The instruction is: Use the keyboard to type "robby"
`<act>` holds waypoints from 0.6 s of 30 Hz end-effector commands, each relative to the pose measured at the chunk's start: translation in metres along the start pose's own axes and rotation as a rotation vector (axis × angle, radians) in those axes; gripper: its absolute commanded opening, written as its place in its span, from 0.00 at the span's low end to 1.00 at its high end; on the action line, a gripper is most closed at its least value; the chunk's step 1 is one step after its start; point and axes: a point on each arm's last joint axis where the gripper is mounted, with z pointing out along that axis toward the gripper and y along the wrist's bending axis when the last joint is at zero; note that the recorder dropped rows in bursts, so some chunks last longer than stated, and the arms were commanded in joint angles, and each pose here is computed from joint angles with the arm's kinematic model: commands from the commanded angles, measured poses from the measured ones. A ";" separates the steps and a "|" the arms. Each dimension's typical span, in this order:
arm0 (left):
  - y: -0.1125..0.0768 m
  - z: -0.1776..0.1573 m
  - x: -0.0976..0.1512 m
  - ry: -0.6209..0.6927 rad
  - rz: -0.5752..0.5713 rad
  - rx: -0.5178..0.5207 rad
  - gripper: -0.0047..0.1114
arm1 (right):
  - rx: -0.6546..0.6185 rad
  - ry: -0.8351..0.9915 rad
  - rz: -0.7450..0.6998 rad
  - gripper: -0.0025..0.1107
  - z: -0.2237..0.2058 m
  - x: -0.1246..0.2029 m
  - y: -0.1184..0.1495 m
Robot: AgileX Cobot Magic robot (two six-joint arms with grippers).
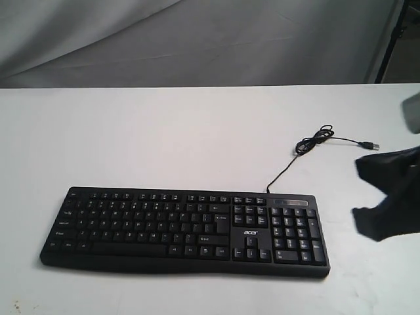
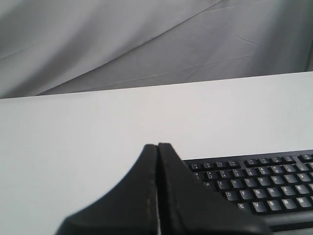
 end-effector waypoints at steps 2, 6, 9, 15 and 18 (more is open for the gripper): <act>0.000 0.000 0.001 -0.007 0.003 0.005 0.04 | 0.099 -0.254 0.133 0.02 -0.036 0.026 -0.032; 0.000 0.000 0.001 -0.007 0.003 0.005 0.04 | 0.220 -0.420 0.190 0.02 -0.052 0.057 -0.045; 0.000 0.000 0.001 -0.007 0.003 0.005 0.04 | 0.242 -0.492 0.236 0.02 -0.051 0.075 -0.044; 0.000 0.000 0.001 -0.007 0.003 0.005 0.04 | 0.211 -0.446 0.303 0.02 -0.034 0.098 -0.041; 0.000 0.000 0.001 -0.007 0.003 0.005 0.04 | 0.203 -0.441 0.303 0.02 -0.027 0.106 -0.040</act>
